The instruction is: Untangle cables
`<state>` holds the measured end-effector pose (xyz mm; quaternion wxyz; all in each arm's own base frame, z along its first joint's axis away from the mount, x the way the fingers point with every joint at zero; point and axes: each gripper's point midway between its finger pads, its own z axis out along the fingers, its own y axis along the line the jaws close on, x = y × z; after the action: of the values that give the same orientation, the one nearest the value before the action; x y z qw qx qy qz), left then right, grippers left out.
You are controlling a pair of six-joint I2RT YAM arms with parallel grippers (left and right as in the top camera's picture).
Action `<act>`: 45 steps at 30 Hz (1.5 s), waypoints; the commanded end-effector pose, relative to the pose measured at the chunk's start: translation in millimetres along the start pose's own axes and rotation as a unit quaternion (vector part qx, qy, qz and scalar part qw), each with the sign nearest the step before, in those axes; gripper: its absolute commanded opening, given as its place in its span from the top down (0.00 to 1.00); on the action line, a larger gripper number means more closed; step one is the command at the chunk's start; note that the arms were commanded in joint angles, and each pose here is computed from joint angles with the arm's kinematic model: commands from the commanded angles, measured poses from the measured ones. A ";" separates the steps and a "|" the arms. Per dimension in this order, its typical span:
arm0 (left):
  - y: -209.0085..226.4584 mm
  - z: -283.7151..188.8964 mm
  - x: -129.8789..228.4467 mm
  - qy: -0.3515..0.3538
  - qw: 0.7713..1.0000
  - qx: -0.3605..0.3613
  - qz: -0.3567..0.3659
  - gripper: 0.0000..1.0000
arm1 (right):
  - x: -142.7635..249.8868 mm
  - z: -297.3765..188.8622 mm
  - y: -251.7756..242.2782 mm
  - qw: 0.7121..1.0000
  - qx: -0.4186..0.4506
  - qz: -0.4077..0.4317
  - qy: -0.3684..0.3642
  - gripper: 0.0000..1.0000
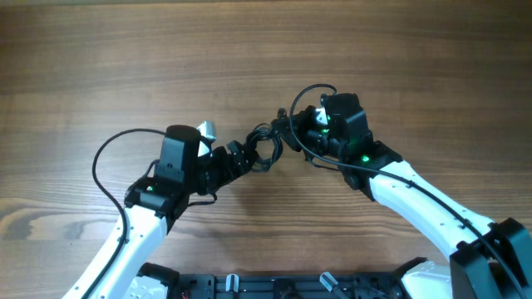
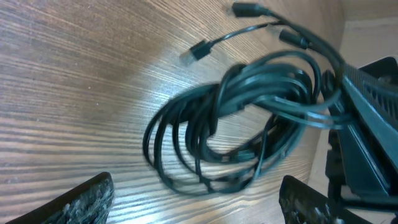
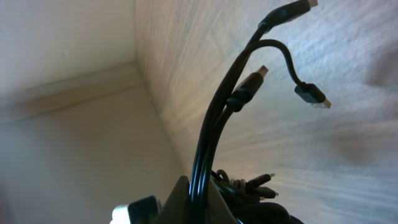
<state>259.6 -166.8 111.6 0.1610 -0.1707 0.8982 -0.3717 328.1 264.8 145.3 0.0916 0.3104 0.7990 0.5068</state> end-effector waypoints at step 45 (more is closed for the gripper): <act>6.0 -14.8 -19.4 -0.059 0.997 -0.016 0.040 0.96 | -2.3 -15.8 56.7 0.877 -0.014 -0.479 -0.038 0.95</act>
<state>267.2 -153.1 121.5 0.2256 -0.1235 0.9032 -0.3436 331.3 273.5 169.8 0.2981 -0.0722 0.8525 0.4234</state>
